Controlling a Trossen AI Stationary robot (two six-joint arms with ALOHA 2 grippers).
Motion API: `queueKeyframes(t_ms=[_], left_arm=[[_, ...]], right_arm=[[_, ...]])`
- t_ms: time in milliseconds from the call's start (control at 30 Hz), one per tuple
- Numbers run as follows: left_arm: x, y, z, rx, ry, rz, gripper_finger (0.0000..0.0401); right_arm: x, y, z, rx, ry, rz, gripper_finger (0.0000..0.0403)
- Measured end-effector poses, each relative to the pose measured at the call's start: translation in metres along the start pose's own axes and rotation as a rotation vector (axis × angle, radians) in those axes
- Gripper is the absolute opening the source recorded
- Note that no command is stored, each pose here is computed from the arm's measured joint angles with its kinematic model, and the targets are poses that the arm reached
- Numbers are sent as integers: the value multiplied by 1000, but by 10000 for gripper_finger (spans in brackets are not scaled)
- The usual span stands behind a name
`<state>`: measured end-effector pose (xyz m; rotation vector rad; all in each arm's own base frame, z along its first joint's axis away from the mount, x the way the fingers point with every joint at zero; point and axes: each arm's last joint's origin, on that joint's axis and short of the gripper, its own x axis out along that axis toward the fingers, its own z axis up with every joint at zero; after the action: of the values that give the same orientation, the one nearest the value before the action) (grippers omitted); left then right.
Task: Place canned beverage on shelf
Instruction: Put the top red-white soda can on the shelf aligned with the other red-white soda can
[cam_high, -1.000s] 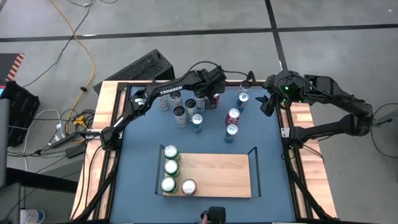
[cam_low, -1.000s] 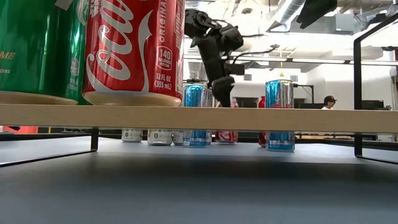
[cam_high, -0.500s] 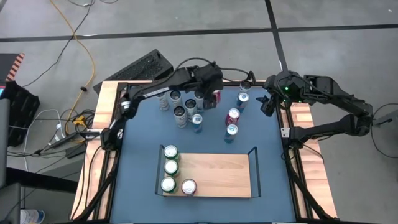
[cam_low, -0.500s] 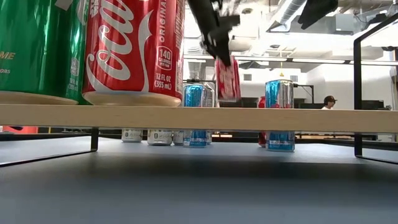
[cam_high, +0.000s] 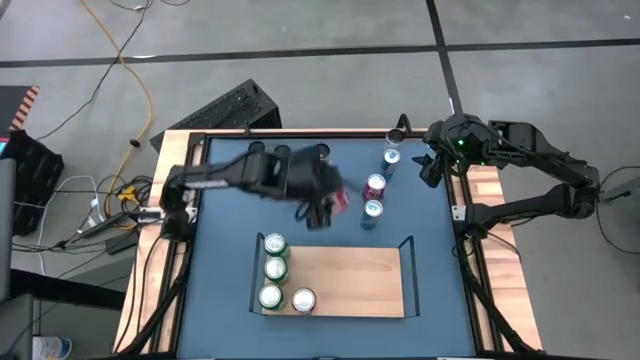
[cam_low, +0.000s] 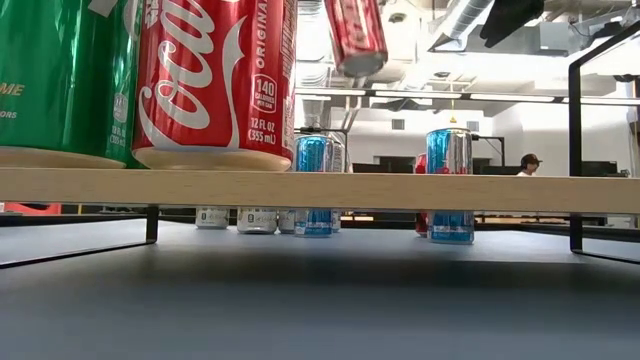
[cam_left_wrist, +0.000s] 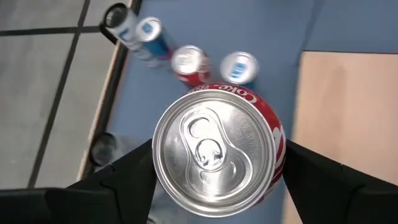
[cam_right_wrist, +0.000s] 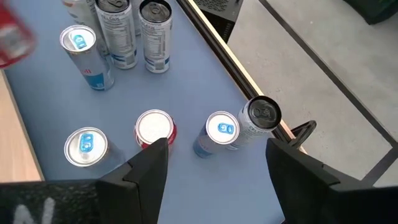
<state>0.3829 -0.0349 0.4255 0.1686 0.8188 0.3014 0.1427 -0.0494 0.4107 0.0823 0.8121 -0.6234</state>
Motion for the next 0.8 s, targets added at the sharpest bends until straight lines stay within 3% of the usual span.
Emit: queueKeyframes(t_ms=[133, 300, 800], left_arm=[[-10, -44, -14, 5, 36, 14, 283], [0, -85, -36, -31, 104, 9, 283], [18, -126, -66, -114, 183, -40, 284]], right_arm=[[0, 0, 0, 0, 0, 0, 256], [0, 0, 0, 0, 0, 0, 256], [0, 0, 0, -30, 0, 0, 256]])
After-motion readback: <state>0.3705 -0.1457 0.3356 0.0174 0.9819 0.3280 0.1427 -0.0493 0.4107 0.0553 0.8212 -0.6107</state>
